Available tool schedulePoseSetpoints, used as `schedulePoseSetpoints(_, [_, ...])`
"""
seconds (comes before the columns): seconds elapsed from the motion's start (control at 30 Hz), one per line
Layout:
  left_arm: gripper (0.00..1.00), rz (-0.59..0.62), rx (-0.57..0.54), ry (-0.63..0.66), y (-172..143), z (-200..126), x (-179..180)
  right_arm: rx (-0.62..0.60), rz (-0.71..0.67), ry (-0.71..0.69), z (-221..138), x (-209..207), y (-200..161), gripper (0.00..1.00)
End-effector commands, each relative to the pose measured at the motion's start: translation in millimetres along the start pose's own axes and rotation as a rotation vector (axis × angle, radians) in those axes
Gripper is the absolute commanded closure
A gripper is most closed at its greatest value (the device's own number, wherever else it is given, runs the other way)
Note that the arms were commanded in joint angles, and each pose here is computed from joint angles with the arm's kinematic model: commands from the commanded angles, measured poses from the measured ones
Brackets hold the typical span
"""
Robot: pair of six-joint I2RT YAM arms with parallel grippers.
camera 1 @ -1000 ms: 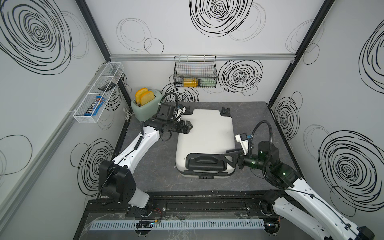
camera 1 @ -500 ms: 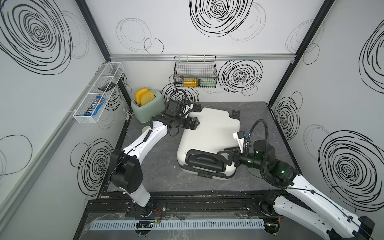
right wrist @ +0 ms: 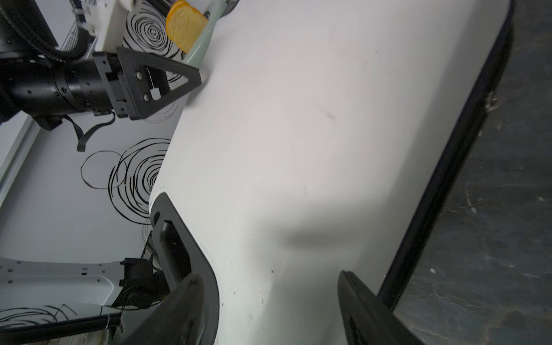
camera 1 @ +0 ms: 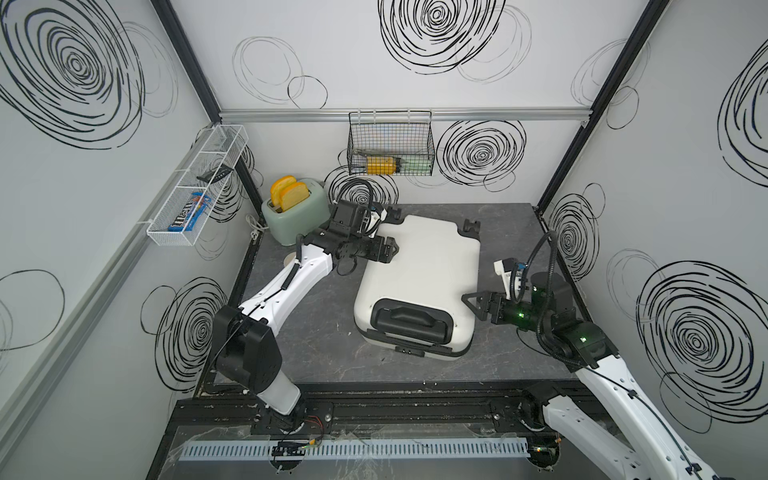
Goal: Open the suitcase zippers
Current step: Adjust the suitcase at the center of the board.
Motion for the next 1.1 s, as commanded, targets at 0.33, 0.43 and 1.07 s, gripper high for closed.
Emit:
schedulePoseSetpoints(0.33, [0.08,0.055,0.033,-0.064,4,33,-33,0.092,-0.097,0.202,54,94,-45,0.26])
schedulePoseSetpoints(0.43, [0.08,0.061,-0.007,-0.053,16,24,-33,0.041,-0.127,0.139,46,88,-27,0.23])
schedulePoseSetpoints(1.07, [0.07,0.082,0.032,0.013,3,18,-18,0.023,0.071,-0.103,-1,-18,-14,0.20])
Point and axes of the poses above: each gripper's point midway between its finger pads, its own z axis out along the fingers, its own x axis along the line the jaws close on, y = z × x, the point moved 1 cm from there along -z, back along the fingers, and after that the axes turned 5 degrees about -z, right-handed, at the moved point
